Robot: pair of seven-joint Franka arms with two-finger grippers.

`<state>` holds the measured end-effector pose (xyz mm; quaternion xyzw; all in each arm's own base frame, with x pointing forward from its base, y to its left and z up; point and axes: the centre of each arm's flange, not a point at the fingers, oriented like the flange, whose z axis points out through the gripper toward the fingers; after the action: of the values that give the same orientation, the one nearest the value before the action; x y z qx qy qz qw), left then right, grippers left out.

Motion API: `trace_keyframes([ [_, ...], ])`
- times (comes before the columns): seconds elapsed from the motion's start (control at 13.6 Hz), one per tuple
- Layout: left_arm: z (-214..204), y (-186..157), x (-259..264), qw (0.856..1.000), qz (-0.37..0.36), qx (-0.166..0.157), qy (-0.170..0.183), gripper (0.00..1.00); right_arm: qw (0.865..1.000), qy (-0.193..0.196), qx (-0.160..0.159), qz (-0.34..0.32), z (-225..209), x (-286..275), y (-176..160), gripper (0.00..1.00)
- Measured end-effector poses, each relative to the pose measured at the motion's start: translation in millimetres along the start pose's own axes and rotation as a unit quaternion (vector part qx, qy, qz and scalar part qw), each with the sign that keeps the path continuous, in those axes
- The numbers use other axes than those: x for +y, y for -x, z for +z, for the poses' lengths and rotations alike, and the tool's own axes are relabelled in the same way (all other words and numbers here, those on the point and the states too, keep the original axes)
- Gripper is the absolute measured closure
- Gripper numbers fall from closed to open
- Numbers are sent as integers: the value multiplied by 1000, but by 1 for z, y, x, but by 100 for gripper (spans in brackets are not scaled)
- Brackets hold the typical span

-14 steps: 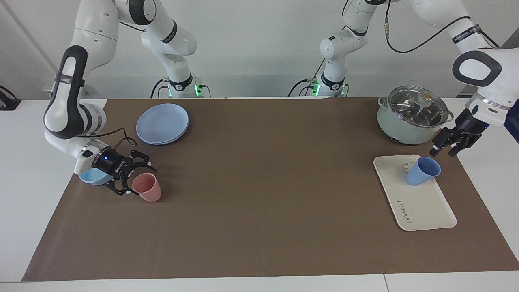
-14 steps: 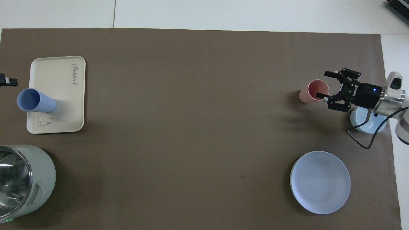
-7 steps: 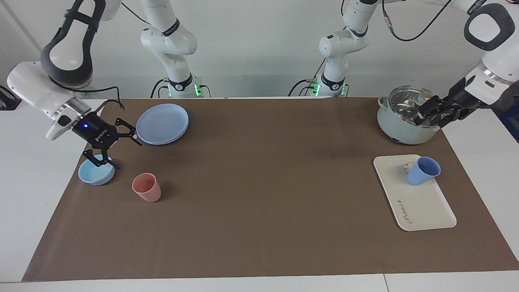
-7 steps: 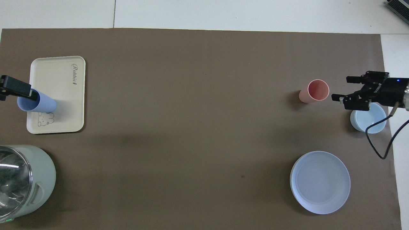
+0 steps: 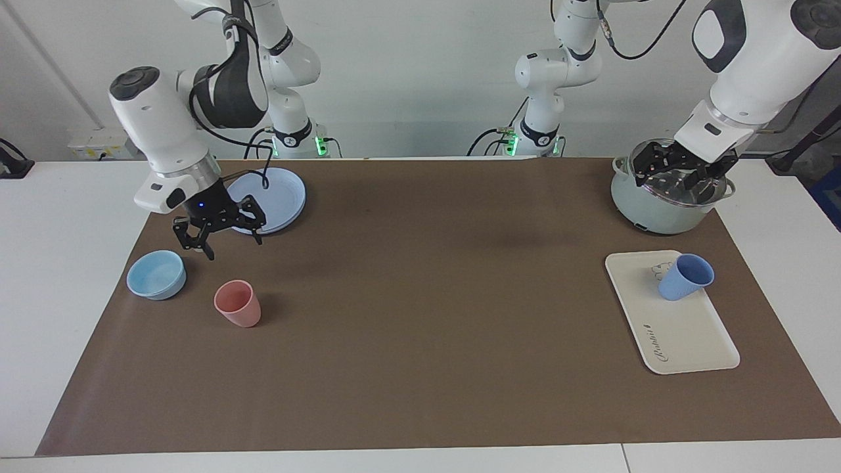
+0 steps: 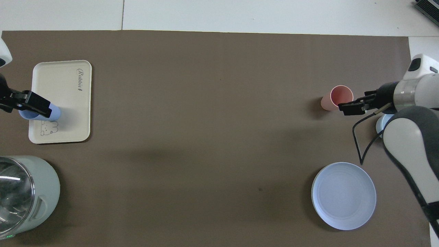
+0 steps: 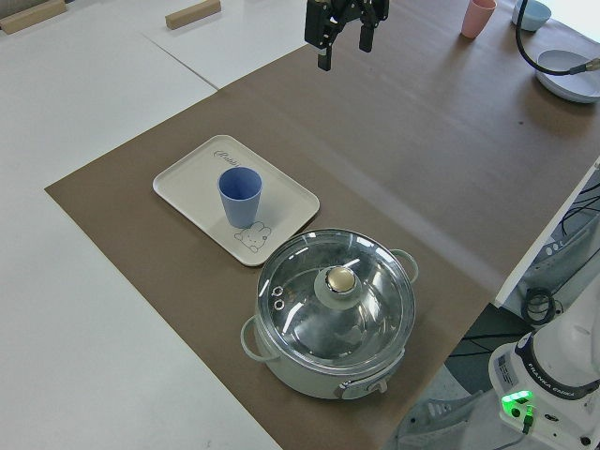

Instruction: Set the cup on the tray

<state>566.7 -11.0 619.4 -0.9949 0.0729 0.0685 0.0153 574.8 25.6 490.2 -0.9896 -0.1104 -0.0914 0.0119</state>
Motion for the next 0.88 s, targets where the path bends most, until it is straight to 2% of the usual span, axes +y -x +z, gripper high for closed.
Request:
trace_keyframes([
  [0.15, -3, 8, 3, 1000, -21, 0, -2, 2, 998, 16, -13, 59, -13, -20, 0, 0],
  [0.29, 0, 8, 4, 1000, -25, 6, -3, 2, 995, 18, -32, 92, -50, -17, 3, 0],
  [0.51, -3, -2, 4, 999, -27, 46, -6, 0, 991, 17, -64, 115, -120, -1, 14, 0],
  [0.73, -5, -4, 6, 997, -41, 58, 5, 0, 988, 16, -81, 127, -179, 6, 27, 0],
  [0.88, -5, -4, 6, 997, -44, 59, 11, 0, 987, 16, -89, 133, -192, 11, 30, 0],
])
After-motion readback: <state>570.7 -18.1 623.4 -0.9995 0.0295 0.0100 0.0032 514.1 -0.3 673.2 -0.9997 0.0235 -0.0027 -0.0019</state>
